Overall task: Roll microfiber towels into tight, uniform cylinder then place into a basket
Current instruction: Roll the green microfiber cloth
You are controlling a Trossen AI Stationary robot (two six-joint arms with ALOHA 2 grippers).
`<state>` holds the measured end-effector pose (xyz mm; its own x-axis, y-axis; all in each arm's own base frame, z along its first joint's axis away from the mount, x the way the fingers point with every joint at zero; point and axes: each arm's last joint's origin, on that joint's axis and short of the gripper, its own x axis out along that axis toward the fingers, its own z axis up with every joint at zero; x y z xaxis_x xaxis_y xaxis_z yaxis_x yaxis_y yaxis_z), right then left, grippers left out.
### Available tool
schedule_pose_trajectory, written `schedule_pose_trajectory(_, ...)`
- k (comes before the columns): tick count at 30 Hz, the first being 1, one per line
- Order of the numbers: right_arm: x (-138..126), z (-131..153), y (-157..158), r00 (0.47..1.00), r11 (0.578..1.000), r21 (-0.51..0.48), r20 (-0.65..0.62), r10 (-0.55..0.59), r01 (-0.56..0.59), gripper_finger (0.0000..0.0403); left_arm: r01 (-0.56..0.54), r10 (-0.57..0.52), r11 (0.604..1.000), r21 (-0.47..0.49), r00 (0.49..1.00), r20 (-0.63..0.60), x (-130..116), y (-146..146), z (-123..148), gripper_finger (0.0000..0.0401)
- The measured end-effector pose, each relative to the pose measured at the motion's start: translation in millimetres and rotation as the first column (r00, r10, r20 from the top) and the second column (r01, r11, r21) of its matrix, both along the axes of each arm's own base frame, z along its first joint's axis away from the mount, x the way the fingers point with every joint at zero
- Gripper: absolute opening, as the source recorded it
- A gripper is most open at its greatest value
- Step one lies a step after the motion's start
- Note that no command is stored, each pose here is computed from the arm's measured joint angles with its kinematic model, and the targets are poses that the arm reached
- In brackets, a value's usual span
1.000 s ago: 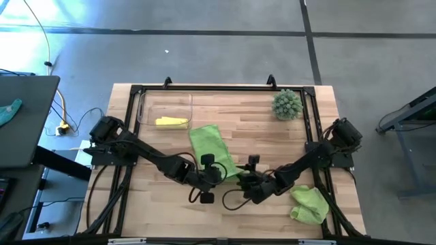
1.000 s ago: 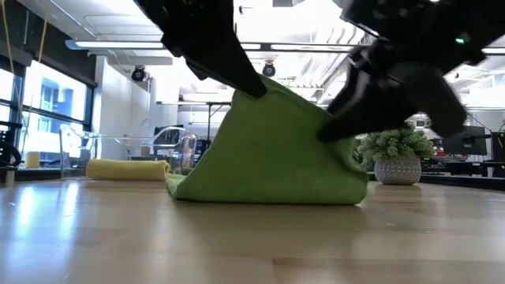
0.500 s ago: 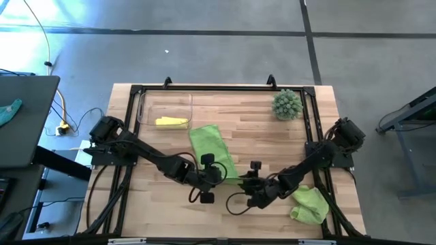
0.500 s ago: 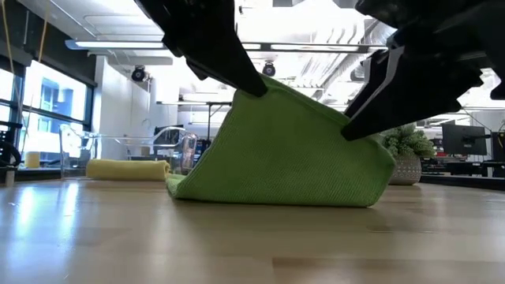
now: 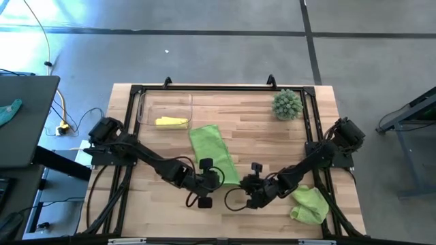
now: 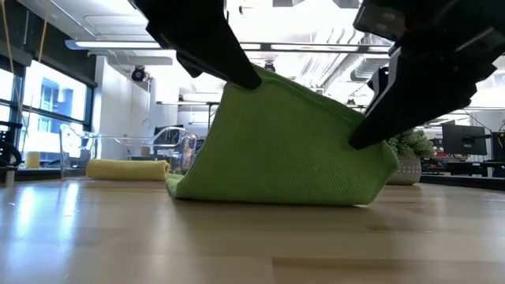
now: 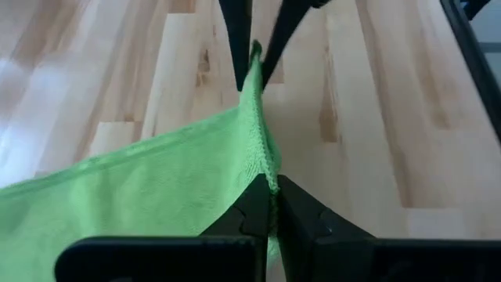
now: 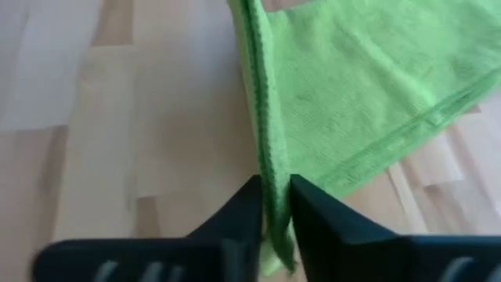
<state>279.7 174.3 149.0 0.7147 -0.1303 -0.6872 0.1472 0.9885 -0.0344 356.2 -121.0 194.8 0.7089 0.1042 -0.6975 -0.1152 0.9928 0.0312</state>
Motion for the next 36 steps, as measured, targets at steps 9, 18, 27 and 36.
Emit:
schedule_pose_trajectory(9,6.9,7.3,11.3,0.991,0.969,0.209,0.050,0.121,-0.129,0.0011,0.045,-0.050,0.986,-0.159,0.998,-0.031,-13.8,-30.9,-4.0,0.0006)
schedule_pose_trajectory(18,18.1,11.3,6.8,0.982,0.948,0.260,0.106,0.159,-0.182,0.0003,-0.078,0.059,0.959,-0.273,0.995,-0.077,-37.0,-47.8,-27.6,0.0006)
schedule_pose_trajectory(27,33.0,-18.8,11.2,0.966,0.890,0.376,0.100,0.237,-0.257,0.0001,-0.119,0.105,0.904,-0.410,0.993,-0.057,-47.5,-54.8,-49.8,0.0006)
schedule_pose_trajectory(36,42.4,-28.0,-3.6,0.962,0.908,0.316,0.091,0.259,-0.274,0.0001,-0.185,0.157,0.909,-0.373,0.982,-0.106,-46.1,-49.9,-68.6,0.0006)
